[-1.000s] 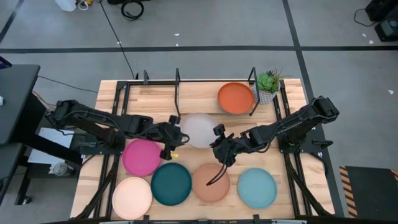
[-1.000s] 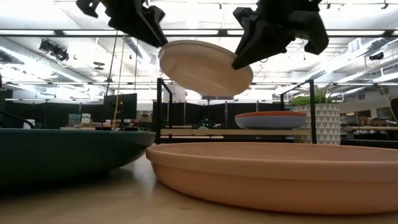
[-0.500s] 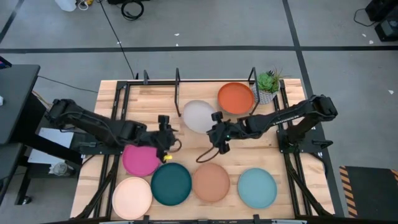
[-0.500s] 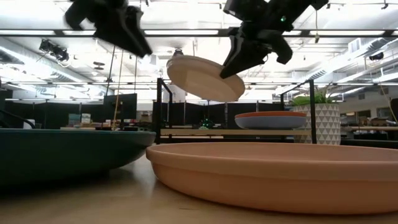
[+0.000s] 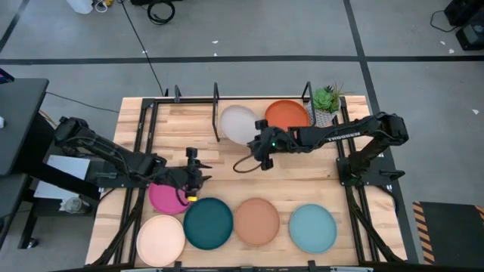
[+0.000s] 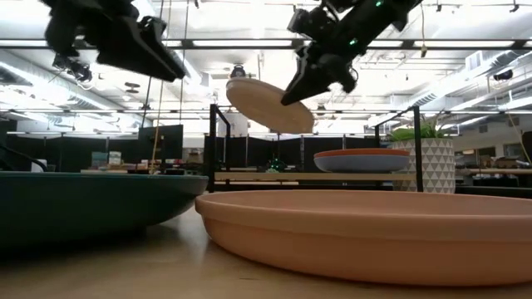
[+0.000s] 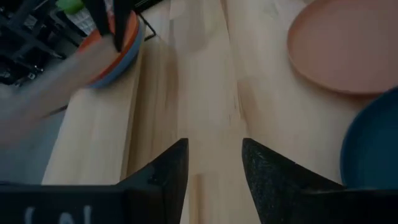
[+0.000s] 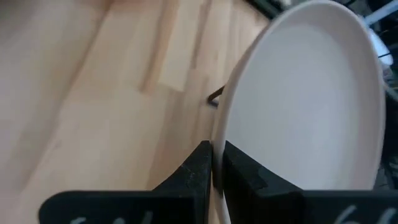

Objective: Place and stack plates onto a shelf
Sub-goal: Put the gray plate on the shelf

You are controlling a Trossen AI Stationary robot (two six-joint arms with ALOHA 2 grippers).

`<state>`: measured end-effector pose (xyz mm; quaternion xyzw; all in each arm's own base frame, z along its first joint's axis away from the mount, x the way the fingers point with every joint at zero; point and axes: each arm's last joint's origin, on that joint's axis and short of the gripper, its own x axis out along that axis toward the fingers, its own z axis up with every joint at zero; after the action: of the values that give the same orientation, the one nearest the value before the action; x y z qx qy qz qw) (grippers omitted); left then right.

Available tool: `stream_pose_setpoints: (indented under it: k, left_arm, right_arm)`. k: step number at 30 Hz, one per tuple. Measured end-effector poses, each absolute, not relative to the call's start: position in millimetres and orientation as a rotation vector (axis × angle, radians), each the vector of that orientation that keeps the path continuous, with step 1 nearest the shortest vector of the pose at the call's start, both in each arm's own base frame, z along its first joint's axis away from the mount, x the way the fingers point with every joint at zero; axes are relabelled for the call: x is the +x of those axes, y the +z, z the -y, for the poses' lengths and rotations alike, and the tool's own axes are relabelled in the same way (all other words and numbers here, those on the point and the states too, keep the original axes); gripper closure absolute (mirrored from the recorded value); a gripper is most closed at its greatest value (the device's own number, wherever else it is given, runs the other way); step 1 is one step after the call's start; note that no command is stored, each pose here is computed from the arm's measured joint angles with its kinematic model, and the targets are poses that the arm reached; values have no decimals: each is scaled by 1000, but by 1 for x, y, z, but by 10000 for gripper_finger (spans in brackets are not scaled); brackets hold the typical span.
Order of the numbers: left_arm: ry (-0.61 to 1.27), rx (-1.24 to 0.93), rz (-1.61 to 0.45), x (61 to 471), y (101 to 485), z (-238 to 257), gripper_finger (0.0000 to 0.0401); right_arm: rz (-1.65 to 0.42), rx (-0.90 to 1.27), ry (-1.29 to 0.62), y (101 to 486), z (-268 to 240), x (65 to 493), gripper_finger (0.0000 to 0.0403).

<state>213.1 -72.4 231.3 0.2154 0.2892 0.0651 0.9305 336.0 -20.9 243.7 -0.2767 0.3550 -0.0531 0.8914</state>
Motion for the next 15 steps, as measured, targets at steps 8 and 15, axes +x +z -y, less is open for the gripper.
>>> stream_pose_setpoints:
  k: [8,15]
  left_arm:
    - [147,359,-517,191,218,64,246]
    - [159,331,-500,186,220,62,246]
  right_arm:
    - [-838,-563,-129,211,44,354,364]
    - [-938,-533,-143,208,58,373,364]
